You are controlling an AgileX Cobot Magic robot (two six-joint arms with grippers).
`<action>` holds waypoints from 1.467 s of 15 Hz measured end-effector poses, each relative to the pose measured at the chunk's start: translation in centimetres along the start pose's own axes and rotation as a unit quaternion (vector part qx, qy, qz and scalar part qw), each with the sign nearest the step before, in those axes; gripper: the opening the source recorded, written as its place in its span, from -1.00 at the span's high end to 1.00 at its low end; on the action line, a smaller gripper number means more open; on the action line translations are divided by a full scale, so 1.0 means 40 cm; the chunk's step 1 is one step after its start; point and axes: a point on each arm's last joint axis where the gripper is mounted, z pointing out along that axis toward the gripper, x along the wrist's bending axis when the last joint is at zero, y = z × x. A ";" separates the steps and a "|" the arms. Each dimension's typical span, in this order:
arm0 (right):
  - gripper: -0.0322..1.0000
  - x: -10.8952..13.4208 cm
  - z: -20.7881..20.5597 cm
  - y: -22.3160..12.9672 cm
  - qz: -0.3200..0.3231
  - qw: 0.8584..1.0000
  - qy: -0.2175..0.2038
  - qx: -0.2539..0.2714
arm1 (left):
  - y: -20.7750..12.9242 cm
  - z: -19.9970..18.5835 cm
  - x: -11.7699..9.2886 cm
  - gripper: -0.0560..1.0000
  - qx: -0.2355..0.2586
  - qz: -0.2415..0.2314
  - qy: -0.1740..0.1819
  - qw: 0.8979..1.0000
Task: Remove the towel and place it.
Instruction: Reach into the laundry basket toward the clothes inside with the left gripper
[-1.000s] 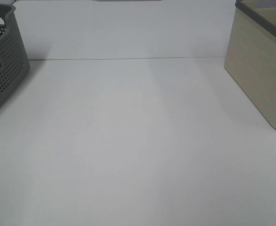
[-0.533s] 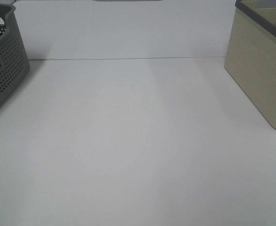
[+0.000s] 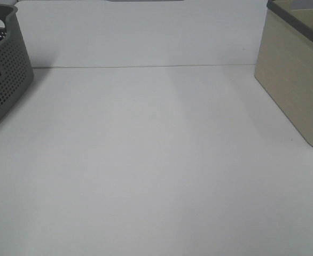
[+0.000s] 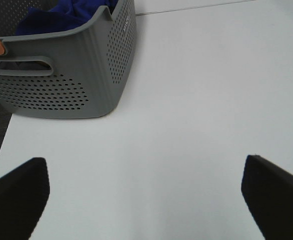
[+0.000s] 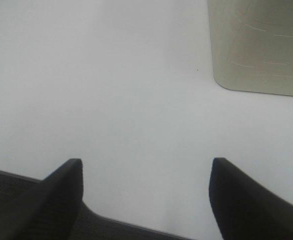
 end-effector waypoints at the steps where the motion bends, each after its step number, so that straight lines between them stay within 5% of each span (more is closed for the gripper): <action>1: -0.42 0.000 0.000 0.000 0.000 1.000 0.000 0.000 | 0.000 0.000 0.000 -0.98 0.000 0.000 0.000 1.000; 22: -0.42 0.000 0.000 0.000 0.000 1.000 0.000 0.000 | 0.033 -0.004 0.001 -0.98 0.010 0.000 -0.004 1.000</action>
